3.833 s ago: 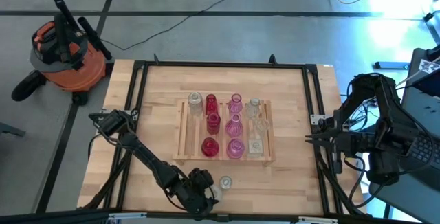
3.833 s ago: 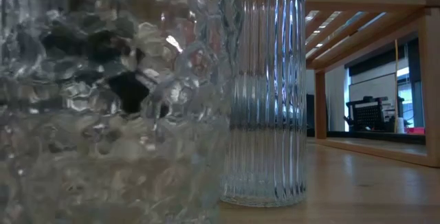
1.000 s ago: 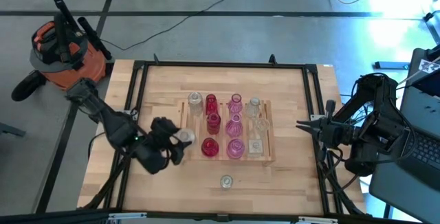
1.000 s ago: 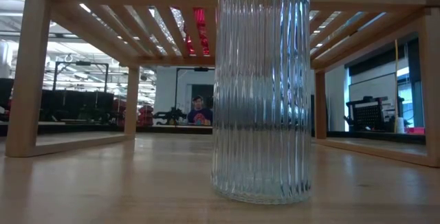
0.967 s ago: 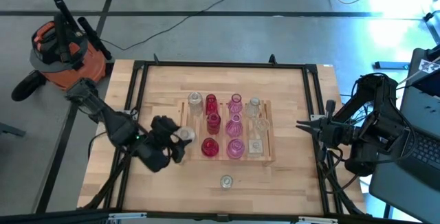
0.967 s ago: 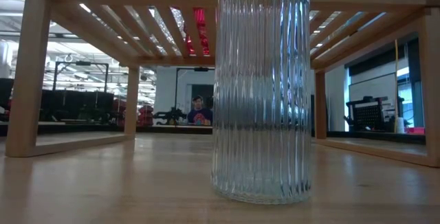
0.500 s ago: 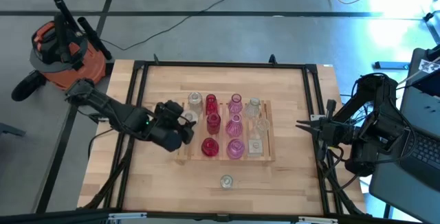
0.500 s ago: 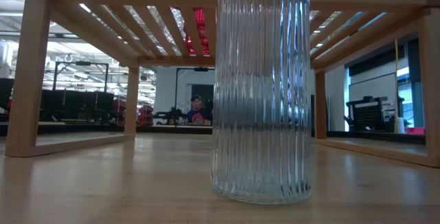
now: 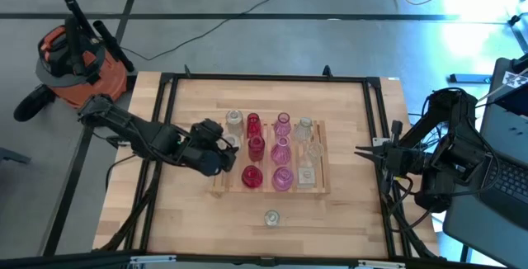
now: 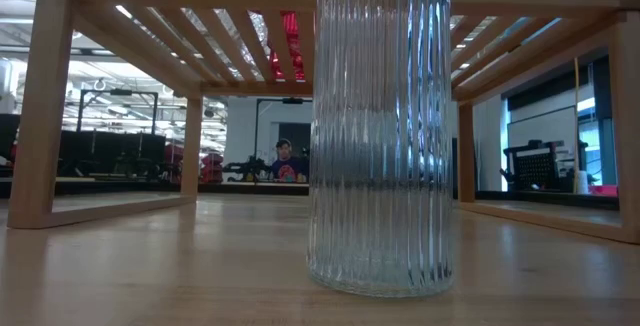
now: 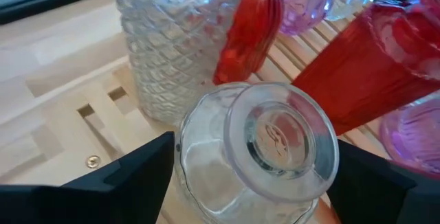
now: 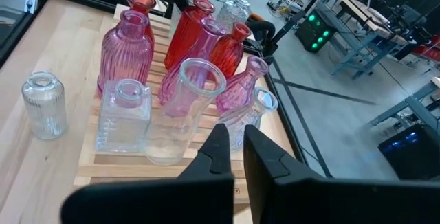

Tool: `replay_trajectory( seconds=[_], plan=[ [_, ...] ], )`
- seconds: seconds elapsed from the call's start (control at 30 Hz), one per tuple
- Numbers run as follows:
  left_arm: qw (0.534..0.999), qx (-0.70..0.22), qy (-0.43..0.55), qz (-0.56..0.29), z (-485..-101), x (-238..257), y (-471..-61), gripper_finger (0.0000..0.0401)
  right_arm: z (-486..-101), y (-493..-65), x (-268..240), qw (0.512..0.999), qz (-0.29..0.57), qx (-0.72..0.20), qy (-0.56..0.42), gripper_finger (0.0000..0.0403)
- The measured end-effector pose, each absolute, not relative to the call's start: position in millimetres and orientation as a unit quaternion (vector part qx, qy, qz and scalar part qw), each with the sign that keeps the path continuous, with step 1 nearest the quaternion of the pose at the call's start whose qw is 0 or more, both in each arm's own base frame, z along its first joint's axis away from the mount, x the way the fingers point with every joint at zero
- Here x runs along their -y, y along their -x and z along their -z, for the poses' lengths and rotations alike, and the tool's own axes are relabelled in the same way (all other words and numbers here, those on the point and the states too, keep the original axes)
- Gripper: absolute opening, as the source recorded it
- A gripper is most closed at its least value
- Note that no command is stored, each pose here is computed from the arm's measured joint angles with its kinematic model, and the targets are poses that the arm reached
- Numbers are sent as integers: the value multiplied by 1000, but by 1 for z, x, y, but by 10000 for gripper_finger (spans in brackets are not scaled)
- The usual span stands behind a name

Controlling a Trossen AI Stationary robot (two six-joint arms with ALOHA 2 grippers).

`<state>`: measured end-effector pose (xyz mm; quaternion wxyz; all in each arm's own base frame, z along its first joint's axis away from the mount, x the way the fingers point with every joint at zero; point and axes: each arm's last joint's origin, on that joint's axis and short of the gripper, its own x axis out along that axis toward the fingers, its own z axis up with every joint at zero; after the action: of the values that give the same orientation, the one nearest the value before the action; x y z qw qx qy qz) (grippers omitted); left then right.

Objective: Sort vases onto shelf
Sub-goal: Put the transparent vase on the shelf aligned with the other transparent vase

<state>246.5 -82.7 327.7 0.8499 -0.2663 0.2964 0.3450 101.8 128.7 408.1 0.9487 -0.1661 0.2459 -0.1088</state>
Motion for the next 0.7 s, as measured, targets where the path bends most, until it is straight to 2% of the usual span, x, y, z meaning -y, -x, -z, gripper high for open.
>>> replay_trajectory(
  seconds=[0.43, 0.7],
  plan=[
    [837, -295, 300, -350, -327, 83, -246, 333, -408, -102, -130, 949, 104, -248, 163, 1],
    [834, -310, 309, -337, -326, 85, -246, 363, -408, -102, -130, 950, 104, -247, 162, 1]
  ],
)
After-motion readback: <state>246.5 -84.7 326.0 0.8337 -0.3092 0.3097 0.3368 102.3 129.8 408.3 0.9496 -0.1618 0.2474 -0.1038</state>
